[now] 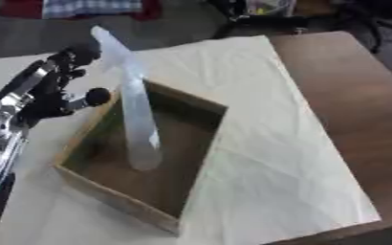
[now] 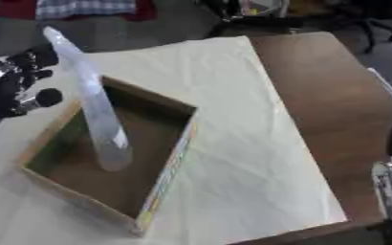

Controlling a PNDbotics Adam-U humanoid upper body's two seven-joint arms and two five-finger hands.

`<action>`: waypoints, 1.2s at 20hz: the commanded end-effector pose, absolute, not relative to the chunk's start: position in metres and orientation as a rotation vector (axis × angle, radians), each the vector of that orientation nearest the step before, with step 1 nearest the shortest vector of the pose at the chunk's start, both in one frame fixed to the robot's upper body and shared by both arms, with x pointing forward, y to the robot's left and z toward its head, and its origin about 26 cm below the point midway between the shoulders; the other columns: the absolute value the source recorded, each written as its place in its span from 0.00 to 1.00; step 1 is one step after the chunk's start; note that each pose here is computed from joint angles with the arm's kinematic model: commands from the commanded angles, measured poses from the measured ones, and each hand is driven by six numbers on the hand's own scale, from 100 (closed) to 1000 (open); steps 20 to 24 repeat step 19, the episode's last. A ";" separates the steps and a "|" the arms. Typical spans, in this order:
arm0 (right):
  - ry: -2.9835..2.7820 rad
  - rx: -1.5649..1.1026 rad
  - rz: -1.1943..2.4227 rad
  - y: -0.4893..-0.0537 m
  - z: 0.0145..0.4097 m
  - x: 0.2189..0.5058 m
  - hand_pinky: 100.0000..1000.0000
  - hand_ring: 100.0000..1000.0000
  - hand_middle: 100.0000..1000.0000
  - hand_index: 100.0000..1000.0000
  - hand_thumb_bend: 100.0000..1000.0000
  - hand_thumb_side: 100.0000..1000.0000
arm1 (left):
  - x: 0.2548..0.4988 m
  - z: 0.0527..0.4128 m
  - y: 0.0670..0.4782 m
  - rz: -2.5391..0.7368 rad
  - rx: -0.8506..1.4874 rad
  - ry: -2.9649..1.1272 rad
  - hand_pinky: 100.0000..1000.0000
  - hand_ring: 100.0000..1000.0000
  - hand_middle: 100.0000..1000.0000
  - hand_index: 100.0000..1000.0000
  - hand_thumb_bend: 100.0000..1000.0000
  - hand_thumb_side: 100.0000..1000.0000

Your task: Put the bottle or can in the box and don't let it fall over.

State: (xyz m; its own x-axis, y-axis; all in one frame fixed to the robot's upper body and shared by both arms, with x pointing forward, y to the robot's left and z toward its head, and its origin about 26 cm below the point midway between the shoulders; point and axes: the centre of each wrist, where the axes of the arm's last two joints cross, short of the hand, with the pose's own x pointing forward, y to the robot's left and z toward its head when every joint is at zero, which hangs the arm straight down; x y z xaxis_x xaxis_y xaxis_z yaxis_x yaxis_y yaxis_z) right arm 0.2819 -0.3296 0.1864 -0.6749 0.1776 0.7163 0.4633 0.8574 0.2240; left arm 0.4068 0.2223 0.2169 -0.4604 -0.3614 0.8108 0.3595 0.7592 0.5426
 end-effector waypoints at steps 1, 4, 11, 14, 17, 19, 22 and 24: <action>-2.337 -0.481 -0.494 -0.334 0.197 0.280 0.93 1.00 1.00 0.86 0.00 0.67 | 0.400 0.233 0.240 -0.837 0.032 -1.888 1.00 1.00 1.00 0.83 0.95 0.47; -2.340 -0.483 -0.500 -0.335 0.198 0.280 0.92 1.00 1.00 0.86 0.00 0.67 | 0.392 0.233 0.262 -0.804 0.072 -1.881 1.00 1.00 1.00 0.82 0.90 0.48; -2.343 -0.492 -0.514 -0.337 0.199 0.280 0.92 1.00 1.00 0.86 0.00 0.67 | 0.357 0.251 0.317 -0.601 0.240 -2.035 1.00 1.00 1.00 0.83 0.38 0.70; -2.342 -0.495 -0.516 -0.337 0.198 0.279 0.92 1.00 1.00 0.86 0.00 0.67 | 0.340 0.262 0.330 -0.434 0.261 -2.146 1.00 1.00 1.00 0.83 0.38 0.69; -2.343 -0.497 -0.525 -0.338 0.197 0.279 0.92 1.00 1.00 0.86 0.00 0.67 | 0.328 0.270 0.339 -0.250 0.266 -2.227 1.00 1.00 1.00 0.83 0.40 0.66; -2.344 -0.493 -0.528 -0.337 0.197 0.279 0.92 1.00 1.00 0.86 0.00 0.67 | 0.322 0.272 0.343 -0.134 0.255 -2.258 0.98 1.00 1.00 0.83 0.42 0.66; -2.344 -0.493 -0.528 -0.337 0.197 0.279 0.92 1.00 1.00 0.86 0.00 0.67 | 0.322 0.272 0.343 -0.134 0.255 -2.258 0.98 1.00 1.00 0.83 0.42 0.66; -2.344 -0.493 -0.528 -0.337 0.197 0.279 0.92 1.00 1.00 0.86 0.00 0.67 | 0.322 0.272 0.343 -0.134 0.255 -2.258 0.98 1.00 1.00 0.83 0.42 0.66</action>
